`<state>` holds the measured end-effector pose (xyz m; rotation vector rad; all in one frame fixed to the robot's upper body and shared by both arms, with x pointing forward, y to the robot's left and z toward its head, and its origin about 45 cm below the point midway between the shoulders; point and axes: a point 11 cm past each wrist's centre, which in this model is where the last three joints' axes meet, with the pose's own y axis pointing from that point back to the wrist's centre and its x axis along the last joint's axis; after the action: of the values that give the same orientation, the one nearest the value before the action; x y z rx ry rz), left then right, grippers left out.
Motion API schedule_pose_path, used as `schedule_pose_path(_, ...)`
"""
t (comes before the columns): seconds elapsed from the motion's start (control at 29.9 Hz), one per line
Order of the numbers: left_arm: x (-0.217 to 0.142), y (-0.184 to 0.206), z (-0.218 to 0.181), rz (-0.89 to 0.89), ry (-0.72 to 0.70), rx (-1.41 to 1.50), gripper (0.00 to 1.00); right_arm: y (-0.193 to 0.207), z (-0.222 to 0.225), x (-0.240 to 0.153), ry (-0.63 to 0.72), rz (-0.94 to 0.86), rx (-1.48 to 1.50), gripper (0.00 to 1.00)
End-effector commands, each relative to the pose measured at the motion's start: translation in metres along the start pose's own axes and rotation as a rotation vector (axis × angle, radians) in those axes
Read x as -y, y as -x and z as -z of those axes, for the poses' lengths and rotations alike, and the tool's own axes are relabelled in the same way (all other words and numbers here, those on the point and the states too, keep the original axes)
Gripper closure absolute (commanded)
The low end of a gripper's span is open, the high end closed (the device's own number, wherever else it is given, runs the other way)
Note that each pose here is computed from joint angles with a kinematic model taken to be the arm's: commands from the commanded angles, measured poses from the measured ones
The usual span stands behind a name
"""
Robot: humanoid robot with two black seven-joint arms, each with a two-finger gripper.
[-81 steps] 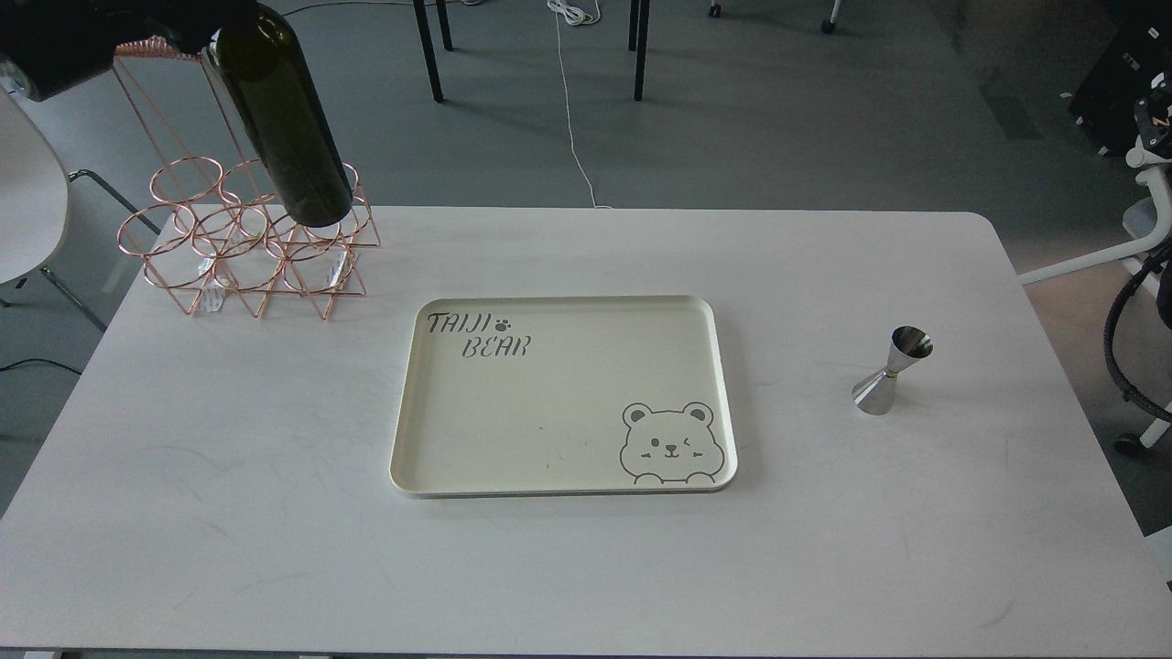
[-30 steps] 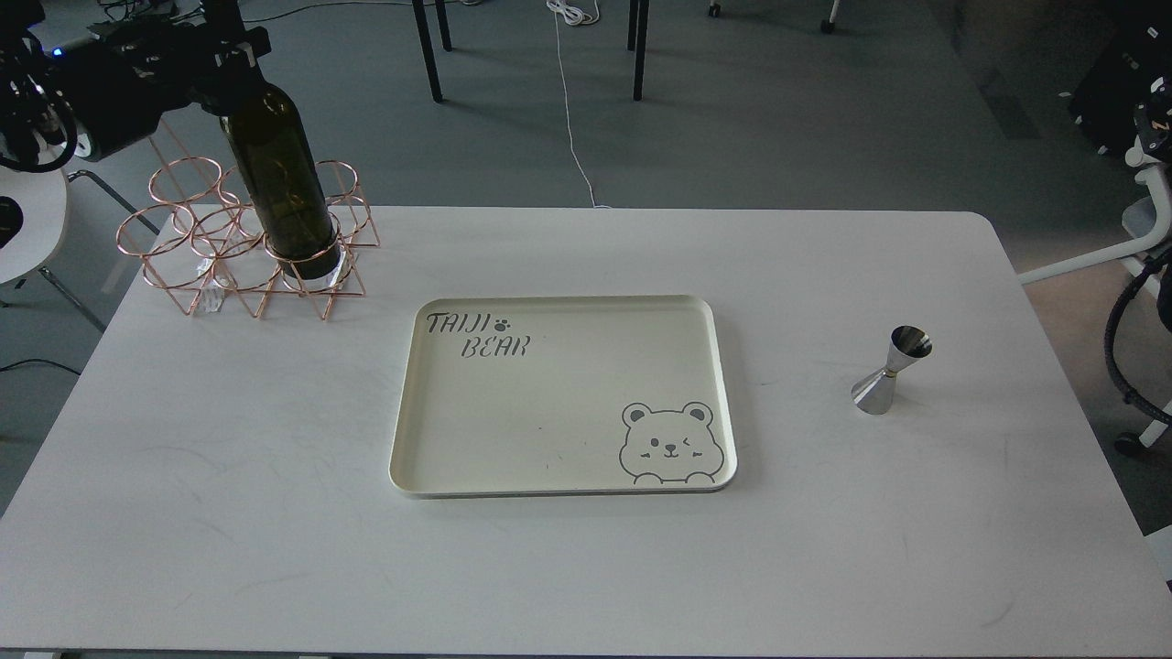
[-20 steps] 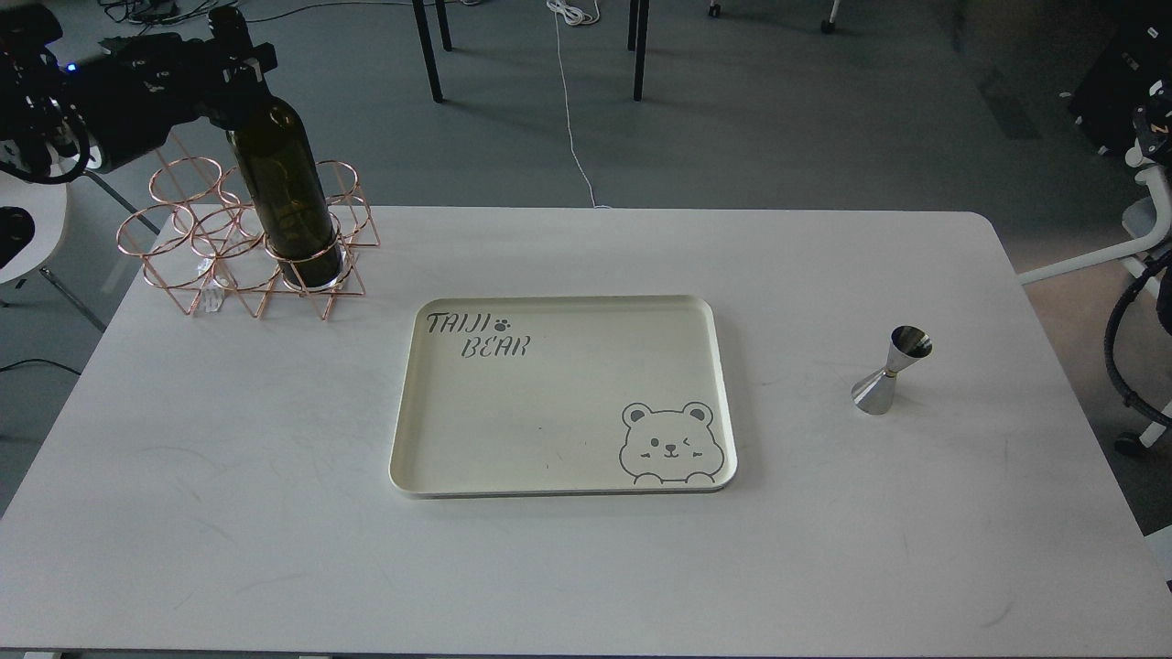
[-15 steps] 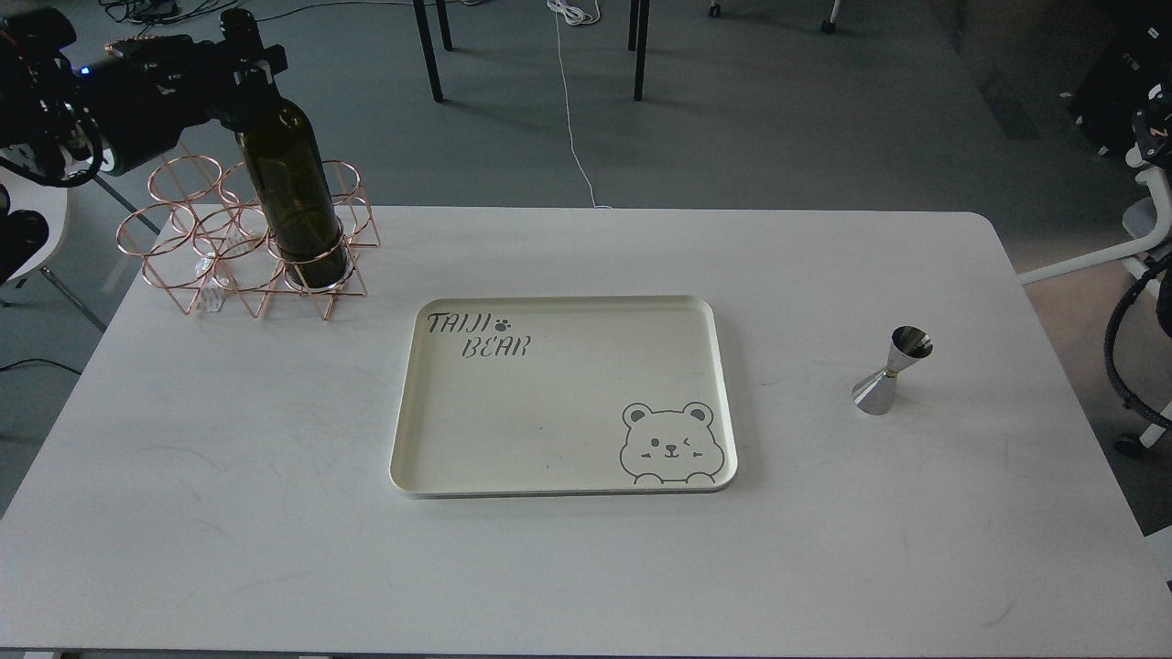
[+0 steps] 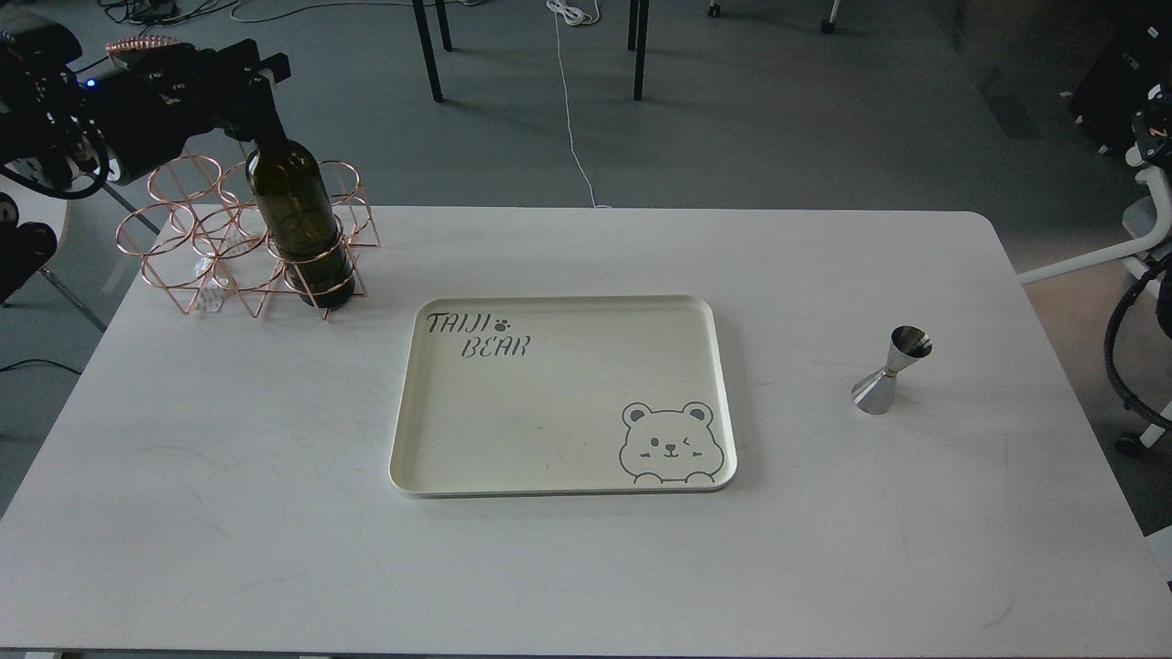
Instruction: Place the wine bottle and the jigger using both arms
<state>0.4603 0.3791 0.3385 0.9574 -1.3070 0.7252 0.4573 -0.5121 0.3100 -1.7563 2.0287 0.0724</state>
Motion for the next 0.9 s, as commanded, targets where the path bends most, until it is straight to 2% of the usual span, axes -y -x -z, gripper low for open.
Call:
schedule_pose_path(0.0,0.000,0.000,0.000,-0.001,-0.002,-0.001,0.36,0.000,0.000,0.000,0.000,0.000,0.001,0.02)
schedule_pose_path(0.07,0.000,-0.003,0.001,-0.017,-0.005,-0.022,0.32,0.000,0.000,0.000,0.000,0.000,0.001,0.02)
schedule_pose_path(0.13,0.000,-0.010,0.003,-0.059,-0.016,-0.083,0.18,0.001,0.000,0.000,-0.002,0.001,0.001,0.02)
schedule_pose_path(0.3,-0.006,-0.031,0.012,-0.204,-0.039,-0.348,0.04,0.001,0.000,0.000,-0.002,0.001,0.001,0.02)
schedule_pose_path(0.6,-0.035,-0.059,0.049,-0.456,-0.109,-0.760,0.02,-0.004,0.000,-0.002,-0.001,-0.010,0.001,0.01)
schedule_pose_path(0.87,-0.062,-0.054,0.091,-0.651,-0.187,-1.118,0.02,-0.014,0.009,-0.004,-0.017,-0.038,-0.010,0.01)
